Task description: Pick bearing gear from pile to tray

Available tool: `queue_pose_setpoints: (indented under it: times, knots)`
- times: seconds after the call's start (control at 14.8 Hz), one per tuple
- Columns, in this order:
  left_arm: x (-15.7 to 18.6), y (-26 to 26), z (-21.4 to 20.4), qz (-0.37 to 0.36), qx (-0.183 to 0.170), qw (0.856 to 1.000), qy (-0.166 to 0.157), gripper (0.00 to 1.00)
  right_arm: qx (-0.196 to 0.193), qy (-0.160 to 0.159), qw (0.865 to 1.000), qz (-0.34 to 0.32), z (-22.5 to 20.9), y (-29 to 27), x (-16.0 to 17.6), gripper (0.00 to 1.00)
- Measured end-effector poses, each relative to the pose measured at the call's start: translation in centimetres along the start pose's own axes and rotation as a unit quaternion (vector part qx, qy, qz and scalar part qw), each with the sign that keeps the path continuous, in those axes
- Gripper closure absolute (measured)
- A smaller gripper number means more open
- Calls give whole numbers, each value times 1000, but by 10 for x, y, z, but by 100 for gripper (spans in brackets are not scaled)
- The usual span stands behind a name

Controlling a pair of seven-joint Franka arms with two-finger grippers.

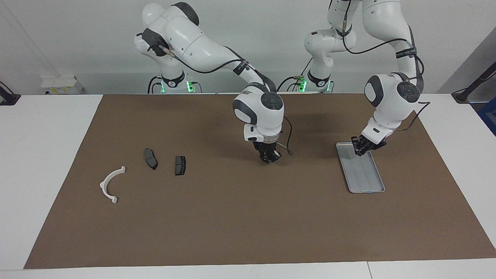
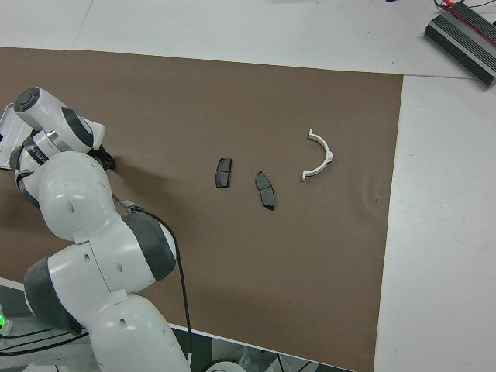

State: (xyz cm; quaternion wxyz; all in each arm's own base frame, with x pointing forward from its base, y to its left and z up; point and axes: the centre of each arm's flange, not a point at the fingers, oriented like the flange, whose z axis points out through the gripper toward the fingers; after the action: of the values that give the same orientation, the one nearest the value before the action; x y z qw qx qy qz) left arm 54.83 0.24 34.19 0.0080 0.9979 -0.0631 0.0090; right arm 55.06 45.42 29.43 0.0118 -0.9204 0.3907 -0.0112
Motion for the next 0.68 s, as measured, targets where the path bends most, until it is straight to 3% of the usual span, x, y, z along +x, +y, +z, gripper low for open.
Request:
queue_pose_setpoints:
  times: [0.34,0.41,0.68]
  knots:
    - [-13,2,24,0,-1,1000,-5,76,8,4,1000,-6,6,4,0,65]
    - [-15,2,27,0,-1,1000,-7,76,8,4,1000,-6,7,4,0,60]
    - [-22,2,38,0,-1,1000,-9,76,-5,18,1000,12,-6,5,29,19]
